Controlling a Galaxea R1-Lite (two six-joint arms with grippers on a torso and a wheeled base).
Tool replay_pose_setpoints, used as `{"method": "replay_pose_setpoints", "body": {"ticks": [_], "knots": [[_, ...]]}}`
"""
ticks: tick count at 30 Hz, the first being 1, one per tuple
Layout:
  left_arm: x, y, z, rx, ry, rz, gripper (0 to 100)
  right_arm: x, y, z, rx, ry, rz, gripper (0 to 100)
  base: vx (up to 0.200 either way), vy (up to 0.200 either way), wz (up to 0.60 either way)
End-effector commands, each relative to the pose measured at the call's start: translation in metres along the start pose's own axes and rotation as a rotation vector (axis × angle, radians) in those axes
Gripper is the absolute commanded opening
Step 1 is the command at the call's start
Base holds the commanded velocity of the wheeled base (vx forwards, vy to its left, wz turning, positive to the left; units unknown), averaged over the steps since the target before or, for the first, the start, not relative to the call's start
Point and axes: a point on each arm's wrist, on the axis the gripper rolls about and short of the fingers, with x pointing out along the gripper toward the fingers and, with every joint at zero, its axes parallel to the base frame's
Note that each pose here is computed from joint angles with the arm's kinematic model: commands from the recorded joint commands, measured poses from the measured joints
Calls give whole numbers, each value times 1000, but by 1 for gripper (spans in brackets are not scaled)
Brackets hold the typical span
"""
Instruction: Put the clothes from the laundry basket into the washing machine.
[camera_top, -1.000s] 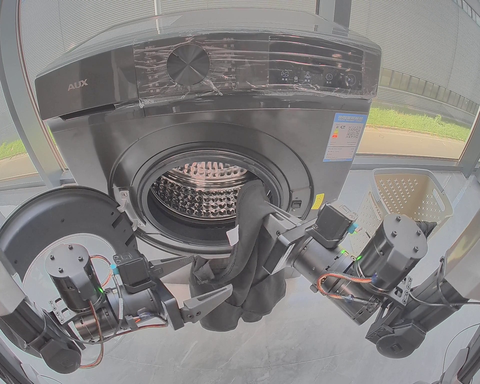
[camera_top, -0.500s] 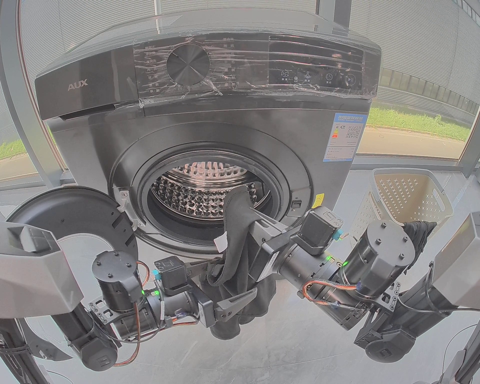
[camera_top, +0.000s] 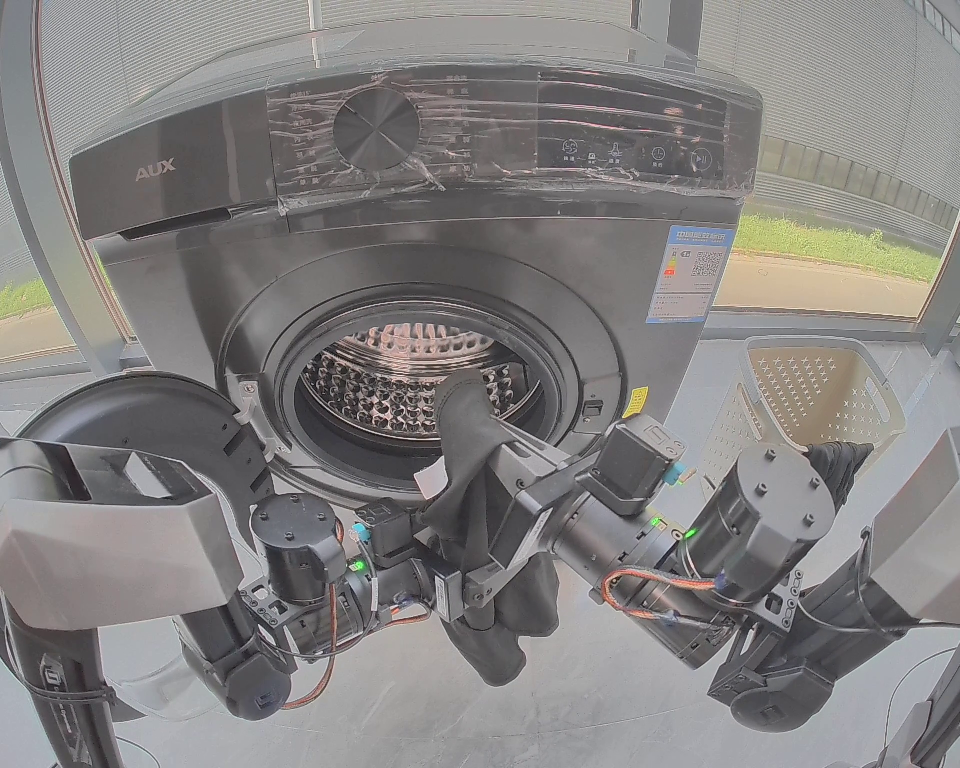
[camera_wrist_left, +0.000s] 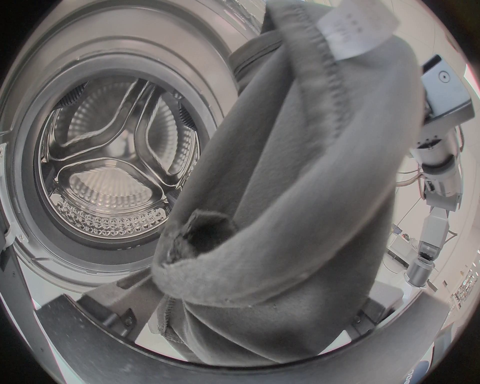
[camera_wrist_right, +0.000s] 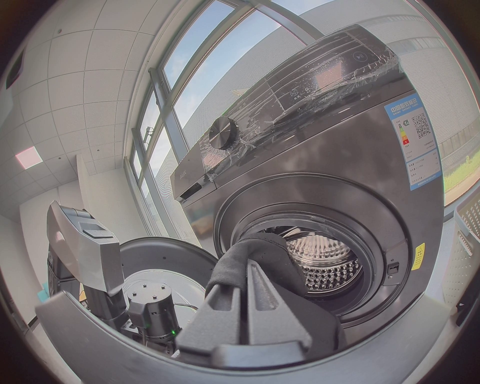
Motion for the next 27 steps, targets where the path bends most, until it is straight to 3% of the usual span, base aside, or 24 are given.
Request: {"method": "replay_pose_setpoints", "body": {"ticks": [1,2,3,12,14,16,18,27], "knots": [[9,4,-8,-4,5,13,100,-1,0,3,1,-7,2,0,0,0,0],[12,5,-9,-2,4,30,100,-2,0,3,1,-6,1,0,0,0,0],[13,6,-10,-1,6,39,0,-2,0,3,1,-6,1,0,0,0,0],[8,22,3,-8,-43,101,0,-6,-8,-2,-6,19,-25,0,0,0,0],[-6,28,24,-14,-97,126,0,-13,-21,-10,-22,66,-66,0,0,0,0],[-10,29,28,-21,-107,132,0,-17,-24,-12,-26,84,-75,0,0,0,0],[-26,30,44,-38,-152,150,0,-32,-29,-25,-41,162,-87,0,0,0,0],[-60,22,67,-51,-209,157,0,-67,-37,-53,-64,343,-118,0,0,0,0]]}}
